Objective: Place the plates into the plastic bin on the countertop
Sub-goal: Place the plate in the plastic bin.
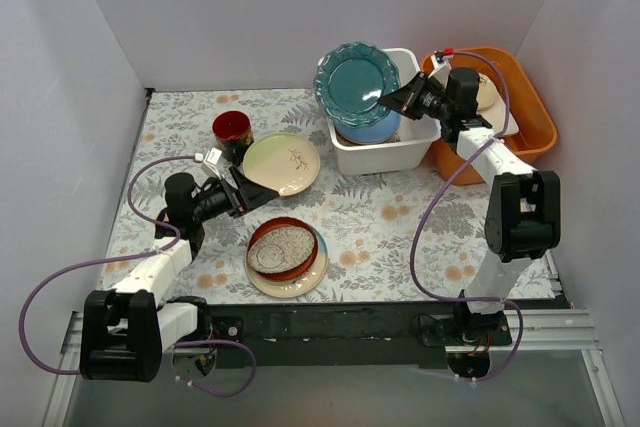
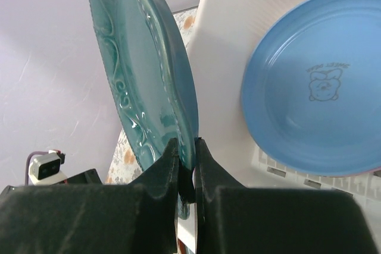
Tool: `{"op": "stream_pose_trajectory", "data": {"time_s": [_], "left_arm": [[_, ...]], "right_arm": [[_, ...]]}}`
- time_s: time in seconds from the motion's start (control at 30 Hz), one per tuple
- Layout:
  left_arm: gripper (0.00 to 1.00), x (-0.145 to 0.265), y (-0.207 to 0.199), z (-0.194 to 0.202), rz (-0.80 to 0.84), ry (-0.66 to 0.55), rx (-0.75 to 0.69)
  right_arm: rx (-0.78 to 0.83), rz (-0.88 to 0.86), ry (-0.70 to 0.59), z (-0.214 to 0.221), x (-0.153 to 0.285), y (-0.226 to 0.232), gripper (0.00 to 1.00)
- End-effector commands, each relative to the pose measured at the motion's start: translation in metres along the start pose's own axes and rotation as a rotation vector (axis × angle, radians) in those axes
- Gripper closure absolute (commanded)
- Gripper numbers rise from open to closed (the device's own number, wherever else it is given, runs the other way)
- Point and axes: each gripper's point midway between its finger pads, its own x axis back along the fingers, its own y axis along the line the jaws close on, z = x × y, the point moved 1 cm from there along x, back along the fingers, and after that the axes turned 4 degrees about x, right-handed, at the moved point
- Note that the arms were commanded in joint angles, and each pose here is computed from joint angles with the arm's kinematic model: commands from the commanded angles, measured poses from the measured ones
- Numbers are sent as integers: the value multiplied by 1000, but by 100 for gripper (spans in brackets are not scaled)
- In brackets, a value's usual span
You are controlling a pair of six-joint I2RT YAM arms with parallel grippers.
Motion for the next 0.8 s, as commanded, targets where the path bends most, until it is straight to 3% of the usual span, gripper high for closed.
{"op": "stream_pose_trajectory", "data": {"time_s": [0.0,0.77], "left_arm": [[2,0,-5,2,26,13,-23],[2,-1,-3,4,27,20,-16]], "right_arm": [[115,-151,-142,-60,11,52,99],[70,-52,-155,-72,16,8,99]]}}
